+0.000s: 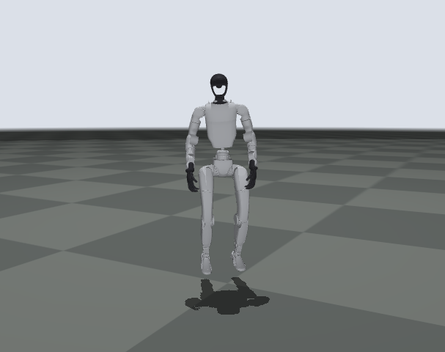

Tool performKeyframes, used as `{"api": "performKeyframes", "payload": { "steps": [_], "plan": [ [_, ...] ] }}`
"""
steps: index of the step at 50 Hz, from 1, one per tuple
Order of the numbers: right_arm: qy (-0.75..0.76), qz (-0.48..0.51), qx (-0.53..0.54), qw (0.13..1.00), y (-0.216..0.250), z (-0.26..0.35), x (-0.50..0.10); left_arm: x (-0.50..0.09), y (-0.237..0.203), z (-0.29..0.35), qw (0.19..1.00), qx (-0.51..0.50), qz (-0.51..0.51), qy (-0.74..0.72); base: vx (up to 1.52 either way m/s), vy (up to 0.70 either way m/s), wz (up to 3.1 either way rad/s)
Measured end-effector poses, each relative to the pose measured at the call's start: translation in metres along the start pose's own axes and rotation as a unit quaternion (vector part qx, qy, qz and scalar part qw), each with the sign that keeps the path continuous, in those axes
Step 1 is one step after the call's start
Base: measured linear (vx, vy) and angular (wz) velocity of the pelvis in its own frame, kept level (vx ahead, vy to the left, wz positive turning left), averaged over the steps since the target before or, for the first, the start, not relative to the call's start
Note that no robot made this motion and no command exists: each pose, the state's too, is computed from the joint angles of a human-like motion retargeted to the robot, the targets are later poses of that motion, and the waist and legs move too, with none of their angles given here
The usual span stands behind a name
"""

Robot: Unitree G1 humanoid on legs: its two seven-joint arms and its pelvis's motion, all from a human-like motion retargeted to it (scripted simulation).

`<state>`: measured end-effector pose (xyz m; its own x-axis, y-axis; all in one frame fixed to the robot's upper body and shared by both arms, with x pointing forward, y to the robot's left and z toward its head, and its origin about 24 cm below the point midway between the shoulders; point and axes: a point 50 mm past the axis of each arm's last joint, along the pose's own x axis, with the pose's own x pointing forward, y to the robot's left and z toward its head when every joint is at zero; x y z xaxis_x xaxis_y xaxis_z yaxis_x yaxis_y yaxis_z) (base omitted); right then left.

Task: Sport exercise

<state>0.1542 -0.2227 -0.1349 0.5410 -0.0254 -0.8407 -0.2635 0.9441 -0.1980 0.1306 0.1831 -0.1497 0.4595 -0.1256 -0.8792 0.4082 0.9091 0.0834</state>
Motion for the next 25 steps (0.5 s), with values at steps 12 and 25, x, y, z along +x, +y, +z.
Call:
{"api": "performKeyframes", "payload": {
  "steps": [12,25],
  "plan": [
    [-0.038,0.017,-0.062,0.997,-0.012,0.033,0.003,-0.01,0.046,0.053,0.993,0.035,0.05,-0.102,-0.05,-0.01,-0.02],
    [0.001,0.038,0.069,0.997,0.005,-0.001,0.0,-0.003,0.006,-0.007,0.997,-0.075,-0.018,0.002,-0.03,-0.04,0.07]
  ]
}}
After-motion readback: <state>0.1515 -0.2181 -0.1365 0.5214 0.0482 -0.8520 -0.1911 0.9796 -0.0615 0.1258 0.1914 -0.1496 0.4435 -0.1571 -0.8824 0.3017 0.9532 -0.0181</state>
